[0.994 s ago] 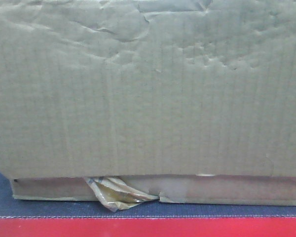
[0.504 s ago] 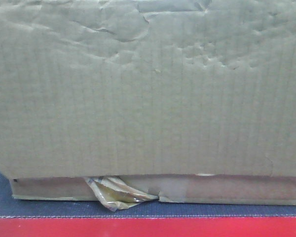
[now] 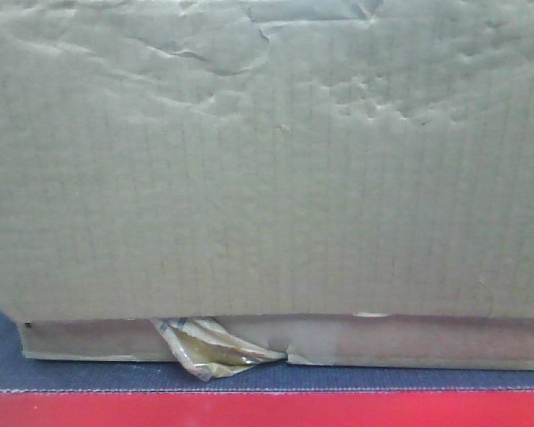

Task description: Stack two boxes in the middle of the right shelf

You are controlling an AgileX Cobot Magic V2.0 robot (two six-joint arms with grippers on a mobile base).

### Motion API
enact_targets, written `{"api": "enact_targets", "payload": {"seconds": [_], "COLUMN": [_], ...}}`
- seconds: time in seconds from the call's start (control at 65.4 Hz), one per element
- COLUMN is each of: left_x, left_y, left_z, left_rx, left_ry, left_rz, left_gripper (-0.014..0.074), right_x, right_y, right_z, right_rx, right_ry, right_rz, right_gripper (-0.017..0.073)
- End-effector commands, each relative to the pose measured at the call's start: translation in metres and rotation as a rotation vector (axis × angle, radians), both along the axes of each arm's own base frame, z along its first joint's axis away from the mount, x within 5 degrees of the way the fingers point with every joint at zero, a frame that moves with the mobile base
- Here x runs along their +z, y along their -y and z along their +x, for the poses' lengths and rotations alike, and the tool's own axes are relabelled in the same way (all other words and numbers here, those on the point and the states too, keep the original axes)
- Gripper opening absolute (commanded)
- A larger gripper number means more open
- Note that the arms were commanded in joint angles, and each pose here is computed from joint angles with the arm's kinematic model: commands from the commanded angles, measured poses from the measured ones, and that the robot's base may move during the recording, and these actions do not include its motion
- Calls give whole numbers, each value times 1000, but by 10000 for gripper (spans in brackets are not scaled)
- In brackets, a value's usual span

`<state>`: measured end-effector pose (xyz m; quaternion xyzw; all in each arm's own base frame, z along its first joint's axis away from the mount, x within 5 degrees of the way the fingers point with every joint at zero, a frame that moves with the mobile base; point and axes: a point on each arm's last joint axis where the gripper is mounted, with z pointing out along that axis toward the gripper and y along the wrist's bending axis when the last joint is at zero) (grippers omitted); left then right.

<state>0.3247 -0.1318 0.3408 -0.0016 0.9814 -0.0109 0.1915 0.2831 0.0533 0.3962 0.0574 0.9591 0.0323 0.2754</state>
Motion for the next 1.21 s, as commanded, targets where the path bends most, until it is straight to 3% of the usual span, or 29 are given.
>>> {"api": "enact_targets", "payload": {"seconds": [0.0,0.076,0.153,0.352,0.428,0.596,0.871,1.192], "left_x": [0,0,0,0,0,0,0,0], "left_y": [0,0,0,0,0,0,0,0], "left_z": [0,0,0,0,0,0,0,0], "left_rx": [-1,-1,-1,-1,-1,-1,-1,-1], "left_ry": [2,2,2,3,3,3,3,4], "left_rz": [-3,-3,-3,-2,-2,-2,-2,0], "left_gripper": [308,308,308,308,308,308,308,308], "right_x": [0,-4,-8,-13,-13,-16,-53,-64], "right_y": [-7,-13,-17,-22,-23,-23,-23,-28], "right_z": [7,13,16,18,18,18,19,26], "right_rx": [4,20,30,44,45,46,47,29], "right_ry": [-19,-31,-43,-57,-58,-70,-193,-232], "right_rz": [-19,-30,-39,-43,-39,-39,-70,-40], "right_gripper": [-137,-134,-76,283,367,359,358,358]}}
